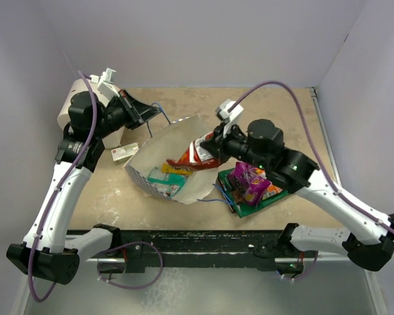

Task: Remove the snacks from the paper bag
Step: Take out the snack from the paper bag, then place the snack at the center of the board.

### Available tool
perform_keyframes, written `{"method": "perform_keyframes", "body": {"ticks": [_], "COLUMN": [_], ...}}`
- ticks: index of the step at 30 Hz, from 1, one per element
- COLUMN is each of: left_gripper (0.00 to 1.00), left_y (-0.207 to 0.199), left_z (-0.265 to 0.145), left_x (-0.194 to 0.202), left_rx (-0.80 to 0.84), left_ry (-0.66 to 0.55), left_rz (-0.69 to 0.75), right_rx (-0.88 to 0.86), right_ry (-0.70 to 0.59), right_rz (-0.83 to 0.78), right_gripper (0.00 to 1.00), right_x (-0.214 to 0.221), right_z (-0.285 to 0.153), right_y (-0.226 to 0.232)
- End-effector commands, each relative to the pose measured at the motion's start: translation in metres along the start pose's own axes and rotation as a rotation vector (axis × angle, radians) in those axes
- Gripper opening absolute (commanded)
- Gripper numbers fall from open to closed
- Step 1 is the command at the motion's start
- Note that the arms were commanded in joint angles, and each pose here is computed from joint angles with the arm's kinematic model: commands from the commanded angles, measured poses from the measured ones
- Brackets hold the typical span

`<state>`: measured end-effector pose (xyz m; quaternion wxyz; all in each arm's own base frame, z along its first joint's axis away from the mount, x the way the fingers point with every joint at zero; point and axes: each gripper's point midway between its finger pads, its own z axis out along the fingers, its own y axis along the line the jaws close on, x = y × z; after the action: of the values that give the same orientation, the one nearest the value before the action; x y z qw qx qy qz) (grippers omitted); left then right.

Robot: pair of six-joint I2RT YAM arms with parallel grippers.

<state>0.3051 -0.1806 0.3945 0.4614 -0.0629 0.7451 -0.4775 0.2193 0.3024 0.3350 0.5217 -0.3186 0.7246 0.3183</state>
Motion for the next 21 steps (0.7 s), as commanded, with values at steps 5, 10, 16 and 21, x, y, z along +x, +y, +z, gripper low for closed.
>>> {"method": "perform_keyframes", "body": {"ticks": [5,10,16,21], "left_gripper": [0.0,0.0,0.0,0.0], "left_y": [-0.01,-0.013,-0.016,-0.016], "left_z": [-0.005,-0.005,-0.007,-0.006], "left_x": [-0.014,-0.015,-0.016,-0.017], "left_rx": [-0.007,-0.002,0.002,0.001], "left_ry": [-0.046,-0.041,-0.038,-0.038], "left_rz": [0.038,0.047,0.056,0.063], "right_rx": [0.361,0.604,0.81,0.878], "right_ry": [-0.247,-0.29,-0.341,-0.311], "right_rz": [0.305,0.456,0.545,0.595], "right_gripper": [0.0,0.0,0.0,0.0], "right_x": [-0.091,-0.086,-0.069,-0.042], "right_z": [-0.079,-0.104,-0.122,-0.123], "right_y": [-0.046,-0.086,-0.133,-0.173]}}
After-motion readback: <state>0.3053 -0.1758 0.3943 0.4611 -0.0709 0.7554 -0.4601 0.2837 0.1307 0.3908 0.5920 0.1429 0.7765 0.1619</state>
